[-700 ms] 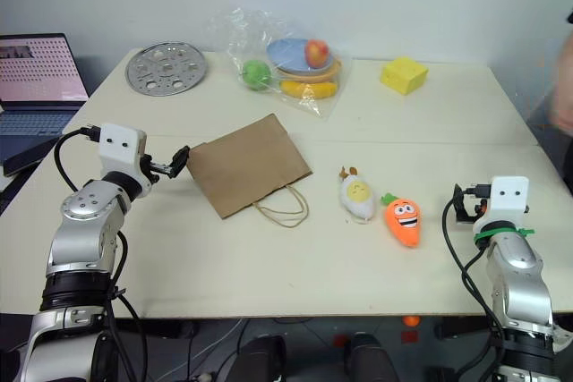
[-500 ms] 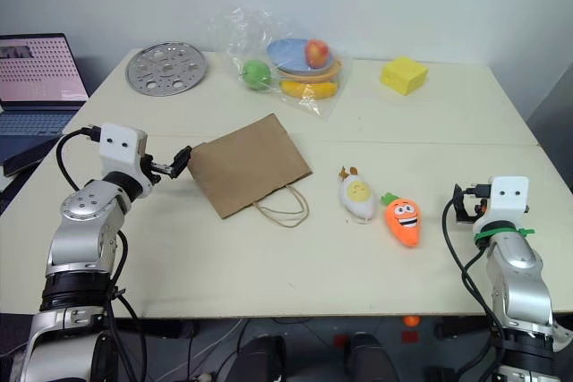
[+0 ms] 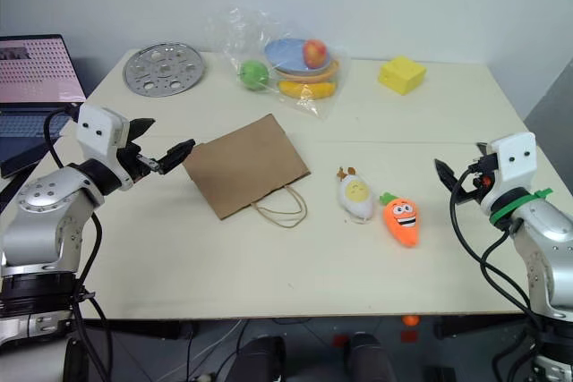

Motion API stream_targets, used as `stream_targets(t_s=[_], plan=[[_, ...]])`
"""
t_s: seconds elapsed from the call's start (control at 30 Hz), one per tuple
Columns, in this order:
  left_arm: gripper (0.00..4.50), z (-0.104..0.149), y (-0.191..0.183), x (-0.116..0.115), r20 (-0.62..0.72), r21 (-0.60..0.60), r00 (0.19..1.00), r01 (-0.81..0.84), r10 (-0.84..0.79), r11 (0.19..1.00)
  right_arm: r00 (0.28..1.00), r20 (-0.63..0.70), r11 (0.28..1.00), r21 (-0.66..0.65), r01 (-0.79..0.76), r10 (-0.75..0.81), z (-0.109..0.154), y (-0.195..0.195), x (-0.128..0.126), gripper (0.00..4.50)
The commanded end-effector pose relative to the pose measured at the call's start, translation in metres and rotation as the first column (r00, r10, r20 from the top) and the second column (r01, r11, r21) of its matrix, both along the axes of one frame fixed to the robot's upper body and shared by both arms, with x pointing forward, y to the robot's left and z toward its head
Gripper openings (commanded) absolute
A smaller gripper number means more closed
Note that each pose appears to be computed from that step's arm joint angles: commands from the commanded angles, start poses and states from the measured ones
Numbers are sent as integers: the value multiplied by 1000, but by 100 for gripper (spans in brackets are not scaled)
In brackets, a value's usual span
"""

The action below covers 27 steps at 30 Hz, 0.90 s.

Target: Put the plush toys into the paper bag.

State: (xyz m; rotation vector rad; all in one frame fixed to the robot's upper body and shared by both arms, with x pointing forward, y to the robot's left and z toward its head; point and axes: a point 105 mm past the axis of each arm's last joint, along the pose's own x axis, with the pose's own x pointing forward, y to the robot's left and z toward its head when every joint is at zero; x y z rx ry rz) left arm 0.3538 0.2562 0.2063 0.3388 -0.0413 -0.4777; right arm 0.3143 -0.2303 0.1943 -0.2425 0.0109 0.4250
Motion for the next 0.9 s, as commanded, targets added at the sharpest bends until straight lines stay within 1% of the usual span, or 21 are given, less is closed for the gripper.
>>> stream_targets(t_s=[0.03, 0.1, 0.2, 0.27, 0.33, 0.4, 0.47, 0.53, 0.63, 0.7, 0.9], plan=[[448, 14, -31, -22, -52, 30, 970, 237, -236, 971, 962, -69, 964, 24, -264, 265, 13, 36, -24, 450], [448, 15, -48, -38, -117, 39, 925, 367, -361, 929, 931, -117, 939, 49, -341, 345, 16, 45, -35, 450], [448, 9, -66, -54, -198, 62, 859, 492, -473, 868, 882, -171, 898, 72, -433, 439, 18, 59, -50, 450], [448, 6, -71, -58, -222, 75, 839, 523, -497, 849, 865, -190, 885, 79, -459, 465, 19, 64, -56, 450], [448, 3, -76, -60, -230, 92, 828, 542, -512, 835, 863, -190, 883, 77, -462, 468, 20, 67, -57, 450], [448, -8, -88, -60, -252, 163, 804, 584, -539, 795, 849, -189, 869, 88, -486, 494, 23, 76, -62, 450], [448, -21, -98, -57, -264, 236, 790, 609, -553, 757, 838, -184, 858, 90, -507, 514, 26, 85, -68, 450], [448, -32, -111, -47, -245, 269, 792, 610, -560, 745, 842, -168, 858, 80, -507, 513, 29, 91, -70, 450], [448, -47, -125, -42, -252, 311, 762, 648, -597, 696, 857, -151, 870, 74, -488, 493, 31, 95, -71, 450], [448, -57, -135, -35, -249, 320, 762, 647, -598, 692, 867, -144, 878, 73, -472, 478, 30, 98, -71, 450], [448, -73, -144, -20, -239, 369, 773, 632, -588, 681, 879, -147, 891, 77, -446, 453, 25, 100, -73, 450]])
